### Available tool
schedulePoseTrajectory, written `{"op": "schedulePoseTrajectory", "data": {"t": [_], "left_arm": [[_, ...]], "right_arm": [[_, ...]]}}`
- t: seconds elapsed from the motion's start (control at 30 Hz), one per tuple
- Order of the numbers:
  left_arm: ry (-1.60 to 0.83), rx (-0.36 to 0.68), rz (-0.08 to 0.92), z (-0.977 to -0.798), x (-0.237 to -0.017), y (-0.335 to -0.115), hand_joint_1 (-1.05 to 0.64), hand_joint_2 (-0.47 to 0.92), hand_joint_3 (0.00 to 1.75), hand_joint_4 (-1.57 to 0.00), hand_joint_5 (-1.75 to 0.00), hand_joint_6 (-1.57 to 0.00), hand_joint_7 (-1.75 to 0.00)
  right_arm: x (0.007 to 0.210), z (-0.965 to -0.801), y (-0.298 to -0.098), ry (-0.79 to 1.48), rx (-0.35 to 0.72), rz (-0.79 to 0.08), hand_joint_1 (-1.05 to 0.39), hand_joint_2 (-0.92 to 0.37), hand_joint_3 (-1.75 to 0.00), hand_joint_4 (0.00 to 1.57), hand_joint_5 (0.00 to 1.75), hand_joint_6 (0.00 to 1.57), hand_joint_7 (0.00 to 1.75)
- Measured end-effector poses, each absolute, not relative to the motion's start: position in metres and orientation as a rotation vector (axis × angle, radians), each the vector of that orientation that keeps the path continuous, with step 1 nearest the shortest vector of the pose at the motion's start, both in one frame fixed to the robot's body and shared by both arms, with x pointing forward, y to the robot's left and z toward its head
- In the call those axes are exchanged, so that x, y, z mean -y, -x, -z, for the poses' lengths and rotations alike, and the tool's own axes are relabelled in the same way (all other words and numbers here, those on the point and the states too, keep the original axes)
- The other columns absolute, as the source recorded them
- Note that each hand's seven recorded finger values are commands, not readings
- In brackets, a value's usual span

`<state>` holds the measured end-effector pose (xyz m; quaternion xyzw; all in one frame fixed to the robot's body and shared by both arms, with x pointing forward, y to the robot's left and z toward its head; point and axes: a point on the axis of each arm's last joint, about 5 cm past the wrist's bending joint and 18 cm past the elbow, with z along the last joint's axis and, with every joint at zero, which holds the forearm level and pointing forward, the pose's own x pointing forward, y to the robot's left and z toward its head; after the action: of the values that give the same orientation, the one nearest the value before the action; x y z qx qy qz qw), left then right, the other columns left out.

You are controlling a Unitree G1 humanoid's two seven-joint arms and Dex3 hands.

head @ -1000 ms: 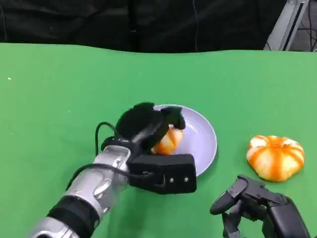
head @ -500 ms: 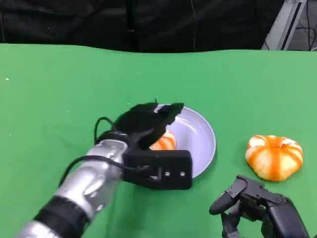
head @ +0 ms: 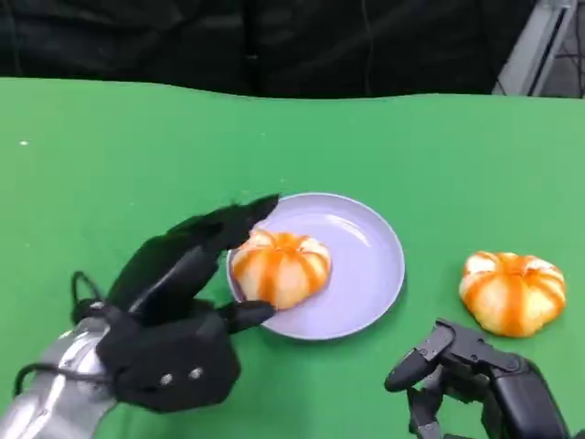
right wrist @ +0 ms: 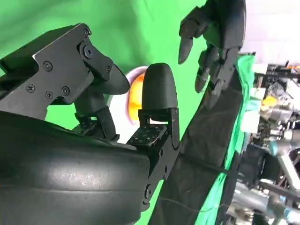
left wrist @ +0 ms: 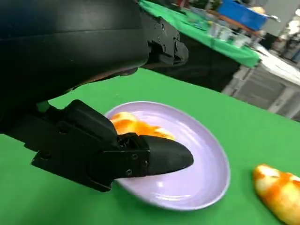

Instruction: Grasp the bread from the table and place it into the plate.

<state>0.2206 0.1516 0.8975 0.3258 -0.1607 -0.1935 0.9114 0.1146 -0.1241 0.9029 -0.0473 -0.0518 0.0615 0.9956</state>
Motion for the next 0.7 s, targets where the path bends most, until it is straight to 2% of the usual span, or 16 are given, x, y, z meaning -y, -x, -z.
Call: {"op": "schedulePoseTrajectory", "data": {"t": [0.07,0.17,0.2,0.23,0.33,0.37,0.4,0.43,0.5,0.67,0.7], "left_arm": [[-0.563,0.358,0.356,-0.892,-0.155,-0.207,-0.47,0.92,0.35,-0.37,-0.9,-0.62,-0.2],[-0.444,0.37,0.293,-0.885,-0.16,-0.19,-0.44,0.92,0.35,-0.41,-0.96,-0.68,-0.23],[-0.427,0.369,0.278,-0.883,-0.162,-0.187,-0.37,0.92,0.33,-0.53,-1.04,-0.8,-0.3],[-0.4,0.367,0.253,-0.881,-0.164,-0.183,-0.35,0.92,0.32,-0.58,-1.08,-0.86,-0.33],[-0.287,0.351,0.169,-0.876,-0.165,-0.166,-0.32,0.92,0.31,-0.63,-1.13,-0.91,-0.36],[-0.266,0.34,0.155,-0.874,-0.165,-0.162,-0.24,0.9,0.37,-0.67,-1.18,-0.94,-0.47],[-0.241,0.329,0.139,-0.872,-0.165,-0.157,-0.18,0.82,0.54,-0.69,-1.23,-0.88,-0.69],[-0.209,0.327,0.12,-0.873,-0.165,-0.153,-0.16,0.78,0.62,-0.69,-1.25,-0.85,-0.78],[-0.153,0.329,0.086,-0.874,-0.166,-0.144,-0.15,0.75,0.69,-0.7,-1.26,-0.82,-0.86],[-0.134,0.333,0.081,-0.875,-0.165,-0.141,-0.14,0.73,0.73,-0.7,-1.26,-0.81,-0.89],[-0.132,0.333,0.081,-0.875,-0.165,-0.141,-0.12,0.59,1.02,-0.79,-1.49,-0.83,-1.16]], "right_arm": [[0.127,-0.902,-0.114,0.096,0.098,-0.116,0.01,-0.46,-1.23,0.71,1.67,0.72,1.34],[0.129,-0.902,-0.114,0.1,0.098,-0.115,0.0,-0.47,-1.22,0.71,1.67,0.72,1.34],[0.129,-0.902,-0.114,0.101,0.1,-0.117,0.0,-0.47,-1.21,0.71,1.66,0.72,1.34],[0.129,-0.903,-0.115,0.101,0.103,-0.122,0.01,-0.47,-1.21,0.71,1.66,0.72,1.34],[0.13,-0.903,-0.115,0.104,0.102,-0.12,0.01,-0.47,-1.21,0.71,1.65,0.72,1.34],[0.13,-0.903,-0.115,0.104,0.101,-0.12,-0.01,-0.47,-1.2,0.7,1.65,0.72,1.34],[0.13,-0.903,-0.115,0.102,0.101,-0.123,-0.02,-0.48,-1.19,0.7,1.65,0.72,1.34],[0.131,-0.903,-0.114,0.098,0.1,-0.122,-0.02,-0.48,-1.19,0.7,1.65,0.72,1.34],[0.132,-0.903,-0.114,0.097,0.097,-0.121,-0.03,-0.49,-1.18,0.7,1.65,0.72,1.34],[0.132,-0.903,-0.113,0.096,0.098,-0.122,-0.03,-0.49,-1.17,0.7,1.65,0.72,1.34],[0.132,-0.903,-0.113,0.096,0.097,-0.122,-0.01,-0.49,-1.17,0.7,1.65,0.72,1.34]]}}
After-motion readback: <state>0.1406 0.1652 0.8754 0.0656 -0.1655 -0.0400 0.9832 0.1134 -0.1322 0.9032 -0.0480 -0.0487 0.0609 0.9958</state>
